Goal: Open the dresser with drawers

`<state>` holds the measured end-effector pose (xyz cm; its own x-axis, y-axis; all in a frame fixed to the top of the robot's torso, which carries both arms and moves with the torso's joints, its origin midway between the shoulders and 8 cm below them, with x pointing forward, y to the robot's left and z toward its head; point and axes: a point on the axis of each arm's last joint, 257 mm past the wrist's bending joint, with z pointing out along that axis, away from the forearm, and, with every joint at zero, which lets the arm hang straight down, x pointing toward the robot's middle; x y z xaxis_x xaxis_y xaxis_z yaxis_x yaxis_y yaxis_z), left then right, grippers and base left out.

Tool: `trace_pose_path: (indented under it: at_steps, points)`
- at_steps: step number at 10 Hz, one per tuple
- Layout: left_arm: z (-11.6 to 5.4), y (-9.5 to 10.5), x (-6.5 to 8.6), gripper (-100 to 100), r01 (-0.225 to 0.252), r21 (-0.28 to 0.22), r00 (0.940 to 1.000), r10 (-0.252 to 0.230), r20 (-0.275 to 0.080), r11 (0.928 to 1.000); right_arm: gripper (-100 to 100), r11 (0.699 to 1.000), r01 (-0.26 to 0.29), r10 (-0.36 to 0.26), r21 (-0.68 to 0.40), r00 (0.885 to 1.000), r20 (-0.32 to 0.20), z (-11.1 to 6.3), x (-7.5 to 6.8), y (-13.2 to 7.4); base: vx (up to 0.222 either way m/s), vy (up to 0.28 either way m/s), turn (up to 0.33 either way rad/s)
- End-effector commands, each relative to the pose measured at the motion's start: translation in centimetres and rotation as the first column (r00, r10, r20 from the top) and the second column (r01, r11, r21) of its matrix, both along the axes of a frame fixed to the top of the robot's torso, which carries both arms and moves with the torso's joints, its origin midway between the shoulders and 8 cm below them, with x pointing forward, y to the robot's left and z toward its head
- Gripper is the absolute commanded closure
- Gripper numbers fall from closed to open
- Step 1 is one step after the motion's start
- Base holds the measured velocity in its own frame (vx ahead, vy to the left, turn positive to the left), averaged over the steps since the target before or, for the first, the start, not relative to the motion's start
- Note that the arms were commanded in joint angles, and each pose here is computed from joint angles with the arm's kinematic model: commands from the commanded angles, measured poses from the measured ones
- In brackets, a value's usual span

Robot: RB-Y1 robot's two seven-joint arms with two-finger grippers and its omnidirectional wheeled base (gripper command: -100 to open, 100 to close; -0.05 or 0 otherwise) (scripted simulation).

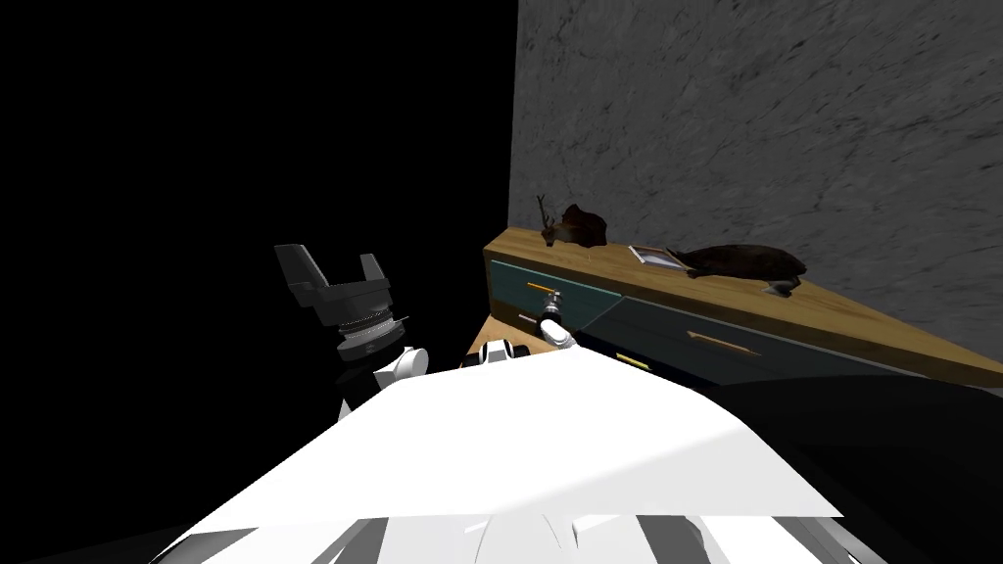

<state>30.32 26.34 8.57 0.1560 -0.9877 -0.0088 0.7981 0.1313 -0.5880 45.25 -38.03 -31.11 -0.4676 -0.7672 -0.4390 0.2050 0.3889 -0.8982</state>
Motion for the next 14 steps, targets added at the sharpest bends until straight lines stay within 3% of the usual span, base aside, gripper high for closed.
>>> trace_pose_path:
  at_steps: [1,2,5,14]
  points:
    - [0.0,0.0,0.0,0,0.000,0.000,1.0000,0.000,0.000,1.0000,100,0.999,-0.036,0.036,0.018,0.999,0.002,-0.4,-1.1,2.6,0.050,-0.032,-0.069]
    - [0.0,0.0,0.0,0,0.000,0.000,1.0000,0.000,0.000,1.0000,100,0.999,-0.038,0.038,0.003,0.999,-0.005,-0.6,-1.6,2.6,0.044,-0.025,-0.041]
    - [0.0,0.0,0.0,0,0.000,0.000,1.0000,0.000,0.000,1.0000,100,0.998,-0.060,0.060,0.026,0.998,-0.004,-1.0,-3.2,4.9,0.056,-0.023,-0.066]
    - [0.0,0.0,0.0,0,0.000,0.000,1.0000,0.000,0.000,1.0000,100,0.996,-0.092,0.092,-0.006,0.996,-0.004,-0.3,-6.5,8.4,0.047,-0.018,-0.057]
